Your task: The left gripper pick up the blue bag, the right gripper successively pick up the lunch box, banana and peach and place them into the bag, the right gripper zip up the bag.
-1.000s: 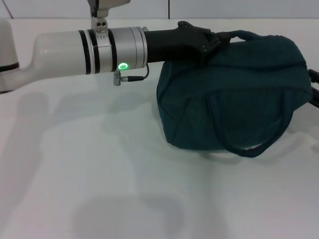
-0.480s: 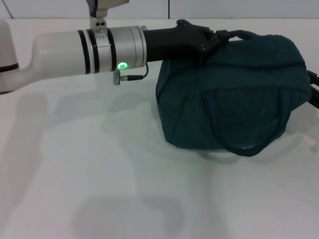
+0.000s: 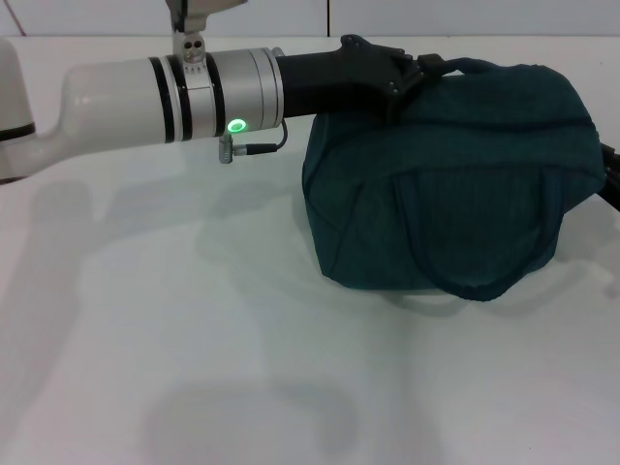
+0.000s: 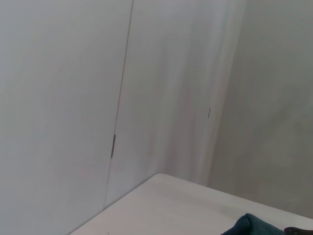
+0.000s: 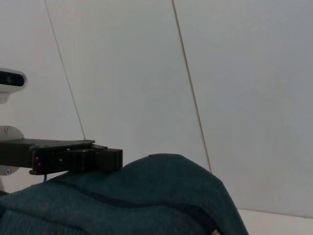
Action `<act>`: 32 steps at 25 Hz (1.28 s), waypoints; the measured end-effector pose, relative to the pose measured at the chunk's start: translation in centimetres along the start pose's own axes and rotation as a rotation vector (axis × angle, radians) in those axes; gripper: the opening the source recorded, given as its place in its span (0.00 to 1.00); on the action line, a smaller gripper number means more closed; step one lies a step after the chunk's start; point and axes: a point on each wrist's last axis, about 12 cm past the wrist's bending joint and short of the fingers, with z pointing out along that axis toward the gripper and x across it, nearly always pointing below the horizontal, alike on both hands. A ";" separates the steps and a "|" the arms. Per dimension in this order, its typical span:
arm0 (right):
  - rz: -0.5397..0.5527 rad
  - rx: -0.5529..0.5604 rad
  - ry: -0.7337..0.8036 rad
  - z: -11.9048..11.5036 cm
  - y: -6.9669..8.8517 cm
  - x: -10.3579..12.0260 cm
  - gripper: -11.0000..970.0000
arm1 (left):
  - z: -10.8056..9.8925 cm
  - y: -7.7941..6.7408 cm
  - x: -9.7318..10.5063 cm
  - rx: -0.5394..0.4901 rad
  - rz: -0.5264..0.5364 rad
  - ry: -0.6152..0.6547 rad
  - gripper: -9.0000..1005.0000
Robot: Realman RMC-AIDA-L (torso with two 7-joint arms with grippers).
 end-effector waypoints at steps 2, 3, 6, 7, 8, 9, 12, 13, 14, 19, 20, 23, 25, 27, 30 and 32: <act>0.000 -0.002 0.000 0.0 0.0 0.0 0.23 | 0.0 0.0 0.0 0.000 0.000 0.000 0.01; 0.000 -0.002 0.000 0.0 0.0 0.0 0.23 | 0.0 0.0 0.0 0.000 0.001 0.000 0.01; 0.001 -0.003 0.006 0.1 0.1 0.2 0.23 | 0.0 0.0 0.0 0.000 0.009 0.000 0.01; 0.002 -0.002 0.008 0.1 0.1 0.2 0.23 | 0.0 0.0 0.0 0.000 0.011 0.000 0.01; 0.002 0.000 0.010 0.1 0.2 0.3 0.23 | 0.0 0.0 0.0 0.000 0.012 0.000 0.01; 0.003 0.002 0.011 0.1 0.1 0.3 0.22 | 0.0 0.0 0.0 0.000 0.012 0.000 0.01; 0.003 0.008 0.013 0.1 0.1 0.4 0.17 | 0.0 0.0 0.0 0.000 0.012 -0.001 0.01; 0.003 0.009 0.014 0.1 0.1 0.3 0.14 | 0.0 0.0 0.0 0.000 0.012 -0.001 0.01; 0.003 0.009 0.014 0.1 0.1 0.3 0.11 | 0.0 0.0 0.0 -0.001 0.012 -0.001 0.01; 0.011 0.046 -0.011 -0.3 -0.4 0.1 0.05 | 0.0 0.0 0.0 0.000 0.012 -0.001 0.01; 0.017 0.063 -0.023 -0.6 -0.5 0.1 0.04 | 0.0 0.0 0.0 0.000 0.012 -0.001 0.01; 0.035 0.110 -0.051 -1.4 -0.8 0.3 0.03 | 0.0 0.0 0.0 0.002 0.012 -0.001 0.01; 0.046 0.126 -0.052 -1.8 -0.9 0.5 0.03 | 0.0 0.0 0.0 0.001 0.010 -0.001 0.01; 0.055 0.132 -0.043 -2.0 -1.0 0.6 0.03 | 0.1 -0.1 0.0 0.001 0.008 -0.002 0.01; 0.068 0.135 -0.019 -2.1 -1.1 0.8 0.03 | 0.2 -0.1 -0.1 0.004 0.009 -0.002 0.01; 0.093 0.145 0.031 -1.9 -1.3 1.2 0.03 | 0.3 -0.1 -0.2 0.007 0.010 -0.003 0.01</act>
